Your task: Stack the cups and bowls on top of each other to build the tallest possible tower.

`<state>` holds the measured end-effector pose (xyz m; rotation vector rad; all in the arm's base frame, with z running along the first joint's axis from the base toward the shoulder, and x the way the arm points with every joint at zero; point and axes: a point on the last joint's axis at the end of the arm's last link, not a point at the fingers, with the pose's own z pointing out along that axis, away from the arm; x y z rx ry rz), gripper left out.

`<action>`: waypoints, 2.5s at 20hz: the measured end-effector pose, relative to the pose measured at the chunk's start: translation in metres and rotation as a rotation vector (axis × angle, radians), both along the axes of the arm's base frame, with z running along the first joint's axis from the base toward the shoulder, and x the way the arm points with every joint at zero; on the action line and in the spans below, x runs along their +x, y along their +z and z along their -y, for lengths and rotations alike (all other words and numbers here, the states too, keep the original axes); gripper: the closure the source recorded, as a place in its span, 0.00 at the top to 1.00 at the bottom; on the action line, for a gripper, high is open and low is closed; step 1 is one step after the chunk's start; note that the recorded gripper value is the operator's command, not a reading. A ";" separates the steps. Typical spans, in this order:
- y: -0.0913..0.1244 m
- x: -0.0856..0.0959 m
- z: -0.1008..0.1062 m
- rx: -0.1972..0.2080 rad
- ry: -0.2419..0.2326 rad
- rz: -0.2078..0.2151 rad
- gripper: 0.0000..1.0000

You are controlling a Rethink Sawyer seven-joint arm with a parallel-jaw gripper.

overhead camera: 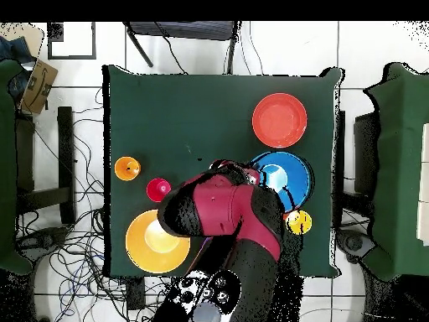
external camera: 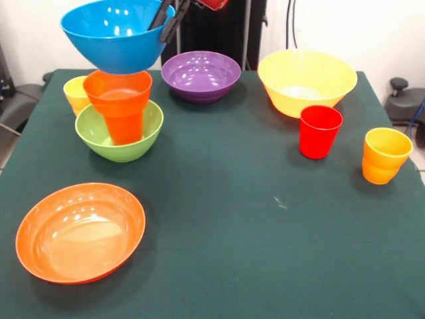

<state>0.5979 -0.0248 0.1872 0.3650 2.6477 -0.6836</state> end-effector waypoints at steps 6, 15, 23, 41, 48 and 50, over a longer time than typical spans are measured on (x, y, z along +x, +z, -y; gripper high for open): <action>0.002 -0.009 0.012 -0.011 -0.070 -0.075 0.00; 0.004 -0.017 0.037 -0.017 -0.155 -0.137 0.00; 0.004 -0.016 0.042 -0.016 -0.163 -0.136 0.00; -0.003 0.013 0.033 -0.009 -0.139 -0.112 0.00; -0.011 0.026 0.029 -0.004 -0.133 -0.106 0.00; -0.013 0.028 0.028 -0.004 -0.131 -0.106 0.00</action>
